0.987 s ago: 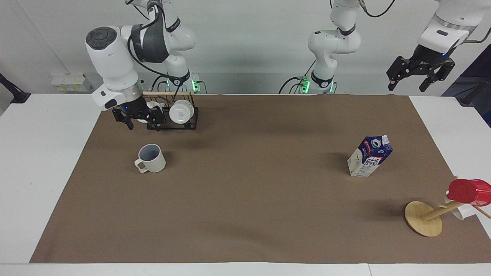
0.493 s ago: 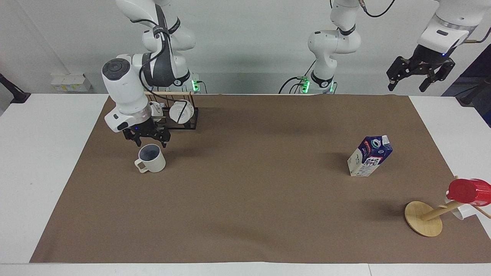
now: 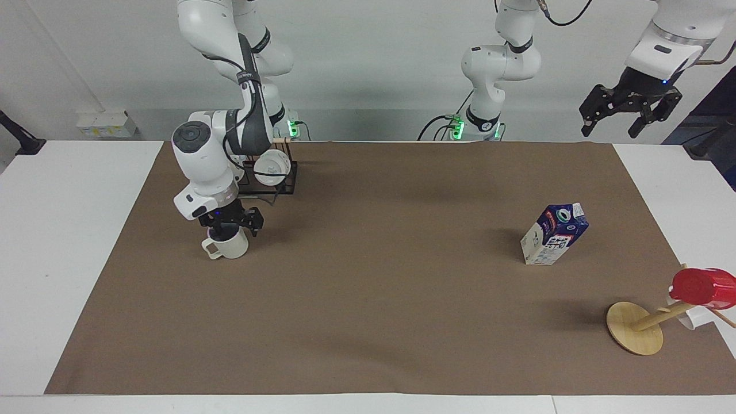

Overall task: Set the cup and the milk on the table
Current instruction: 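Reach the right gripper down to the white mug and grasp it, then lift the white mug with the right gripper and carry it toward the table center, then set the mug down with the right gripper while the left gripper reaches the carton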

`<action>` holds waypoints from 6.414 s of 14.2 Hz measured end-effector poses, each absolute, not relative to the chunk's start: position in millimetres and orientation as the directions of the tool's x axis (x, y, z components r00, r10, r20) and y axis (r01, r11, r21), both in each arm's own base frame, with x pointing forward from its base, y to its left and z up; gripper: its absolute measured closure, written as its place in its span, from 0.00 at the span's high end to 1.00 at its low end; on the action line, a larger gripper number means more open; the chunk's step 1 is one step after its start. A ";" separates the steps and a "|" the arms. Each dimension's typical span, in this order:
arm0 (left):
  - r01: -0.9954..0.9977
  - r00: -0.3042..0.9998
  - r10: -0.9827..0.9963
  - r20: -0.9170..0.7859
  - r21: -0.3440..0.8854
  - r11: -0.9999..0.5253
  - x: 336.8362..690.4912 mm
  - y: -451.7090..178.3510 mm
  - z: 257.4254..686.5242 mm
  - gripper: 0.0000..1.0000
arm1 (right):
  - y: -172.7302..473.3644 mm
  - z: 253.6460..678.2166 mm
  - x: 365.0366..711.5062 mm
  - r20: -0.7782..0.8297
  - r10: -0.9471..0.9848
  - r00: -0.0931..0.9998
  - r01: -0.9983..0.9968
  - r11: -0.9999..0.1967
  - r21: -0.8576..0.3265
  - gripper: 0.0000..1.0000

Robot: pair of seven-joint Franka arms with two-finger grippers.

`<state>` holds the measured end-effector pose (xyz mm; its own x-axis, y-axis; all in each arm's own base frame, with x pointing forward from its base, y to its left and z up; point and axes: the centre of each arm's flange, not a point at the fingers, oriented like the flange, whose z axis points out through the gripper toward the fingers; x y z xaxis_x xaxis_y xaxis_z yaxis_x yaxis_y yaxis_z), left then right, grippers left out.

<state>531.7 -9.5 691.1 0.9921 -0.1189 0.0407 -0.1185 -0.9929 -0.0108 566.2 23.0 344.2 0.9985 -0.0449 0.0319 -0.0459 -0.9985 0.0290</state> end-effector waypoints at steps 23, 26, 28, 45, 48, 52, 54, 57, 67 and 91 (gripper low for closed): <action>-0.121 0.992 -0.122 0.041 -0.011 -0.993 531.5 -11.0 691.3 1.00 | 113.3 422.4 594.1 0.072 -0.118 0.990 -0.119 -0.993 0.014 0.04; -0.123 0.992 -0.123 0.041 -0.011 -0.992 531.5 -11.7 691.3 1.00 | 155.3 422.5 591.5 0.077 -0.134 0.988 -0.135 -0.991 0.006 0.04; -0.123 0.991 -0.124 0.041 -0.011 -0.992 531.5 -12.0 691.3 1.00 | 187.2 419.6 585.9 0.081 -0.155 0.985 -0.155 -0.988 -0.005 0.04; -0.125 0.991 -0.125 0.041 -0.011 -0.992 531.4 -12.8 691.4 1.00 | 319.8 358.0 549.5 0.095 -0.122 0.988 -0.119 -0.992 -0.032 0.04; -0.125 0.991 -0.125 0.041 -0.011 -0.992 531.4 -12.9 691.4 1.00 | 322.0 356.4 548.0 0.096 -0.118 0.988 -0.115 -0.993 -0.032 0.04; -0.125 0.991 -0.125 0.042 -0.011 -0.992 531.5 -12.9 691.4 1.00 | 321.5 351.5 546.9 0.091 -0.117 0.989 -0.115 -0.993 -0.028 0.04; -0.125 0.991 -0.125 0.042 -0.011 -0.992 531.7 -12.9 691.1 1.00 | 321.8 349.3 547.2 0.095 -0.118 0.988 -0.115 -0.993 -0.032 0.04; -0.125 0.991 -0.125 0.040 -0.011 -0.992 532.1 -13.0 689.2 1.00 | 321.9 344.8 547.0 0.092 -0.119 0.989 -0.117 -0.993 -0.030 0.07; -0.126 0.990 -0.126 0.067 -0.014 -0.992 560.1 -13.5 606.6 1.00 | 306.6 414.3 550.7 0.136 -0.148 0.980 -0.140 -0.988 -0.067 0.99; -0.140 0.983 -0.144 0.116 -0.045 -0.989 593.3 -14.9 457.9 1.00 | -8.8 650.5 523.4 0.038 -0.108 0.993 -0.108 -0.994 0.021 1.00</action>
<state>593.3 -14.9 457.9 0.9827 -0.1444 0.1157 -0.1400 -0.9891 -0.0452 523.4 -8.8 650.5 0.9935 -0.1076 0.0378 -0.1084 -0.9939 0.0213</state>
